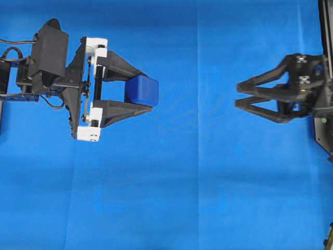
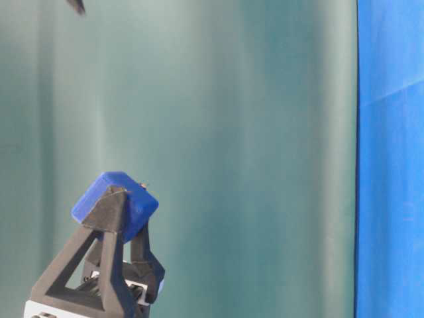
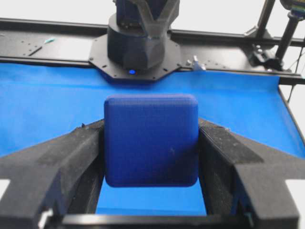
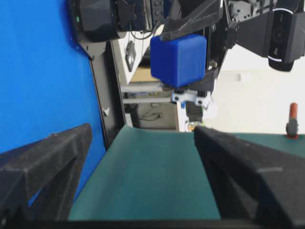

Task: Handover the blue block to the right arm after grasping it with the left arm, then place it in the designated position.
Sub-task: 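Rotate the open right gripper and reach it toward the held cube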

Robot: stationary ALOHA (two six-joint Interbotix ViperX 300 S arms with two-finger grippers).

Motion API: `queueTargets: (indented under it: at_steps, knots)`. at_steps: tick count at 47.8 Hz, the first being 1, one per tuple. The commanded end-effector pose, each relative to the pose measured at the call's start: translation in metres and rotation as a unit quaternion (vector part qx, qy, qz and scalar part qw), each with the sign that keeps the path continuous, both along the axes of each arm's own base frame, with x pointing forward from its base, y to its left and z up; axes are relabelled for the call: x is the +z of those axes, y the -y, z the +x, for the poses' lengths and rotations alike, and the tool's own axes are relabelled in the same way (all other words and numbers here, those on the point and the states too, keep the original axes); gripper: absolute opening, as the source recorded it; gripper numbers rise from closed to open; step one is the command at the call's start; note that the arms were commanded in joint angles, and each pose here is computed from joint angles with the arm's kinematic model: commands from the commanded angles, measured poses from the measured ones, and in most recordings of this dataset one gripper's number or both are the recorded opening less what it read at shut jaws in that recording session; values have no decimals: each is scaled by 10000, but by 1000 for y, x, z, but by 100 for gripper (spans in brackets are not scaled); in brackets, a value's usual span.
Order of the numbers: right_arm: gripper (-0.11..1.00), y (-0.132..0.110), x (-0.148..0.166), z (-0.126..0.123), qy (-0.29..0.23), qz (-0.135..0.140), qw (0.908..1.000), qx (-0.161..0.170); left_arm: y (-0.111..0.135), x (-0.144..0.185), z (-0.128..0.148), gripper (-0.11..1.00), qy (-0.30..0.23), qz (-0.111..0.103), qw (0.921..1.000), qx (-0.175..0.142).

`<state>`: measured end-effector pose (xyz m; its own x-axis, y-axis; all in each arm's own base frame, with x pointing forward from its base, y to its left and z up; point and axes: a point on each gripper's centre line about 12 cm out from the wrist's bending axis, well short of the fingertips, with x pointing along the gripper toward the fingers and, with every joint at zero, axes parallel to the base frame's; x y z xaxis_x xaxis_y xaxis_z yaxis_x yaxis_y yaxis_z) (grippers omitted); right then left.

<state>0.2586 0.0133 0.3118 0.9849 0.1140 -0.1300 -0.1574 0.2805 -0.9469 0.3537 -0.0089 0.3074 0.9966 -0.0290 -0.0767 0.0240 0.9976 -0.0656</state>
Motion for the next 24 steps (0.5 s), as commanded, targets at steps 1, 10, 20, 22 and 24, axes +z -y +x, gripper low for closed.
queueTargets:
  at_steps: [1,10,20,22,24]
  knots:
    - [94,-2,15,14,131,28,9999,64,0,13,-2,48,206,-28,9998,-5]
    - [94,-1,22,41,87,30,9999,84,1,13,-2,48,207,-21,9998,-8]
    - [94,-1,24,73,-1,44,9999,90,1,13,-2,48,207,-21,9998,-8]
    - [94,-1,24,80,-18,41,9999,109,0,13,-3,48,214,-28,9998,-5]
    - [94,-1,24,86,-31,52,9999,119,1,13,-3,48,214,-21,9998,-8]
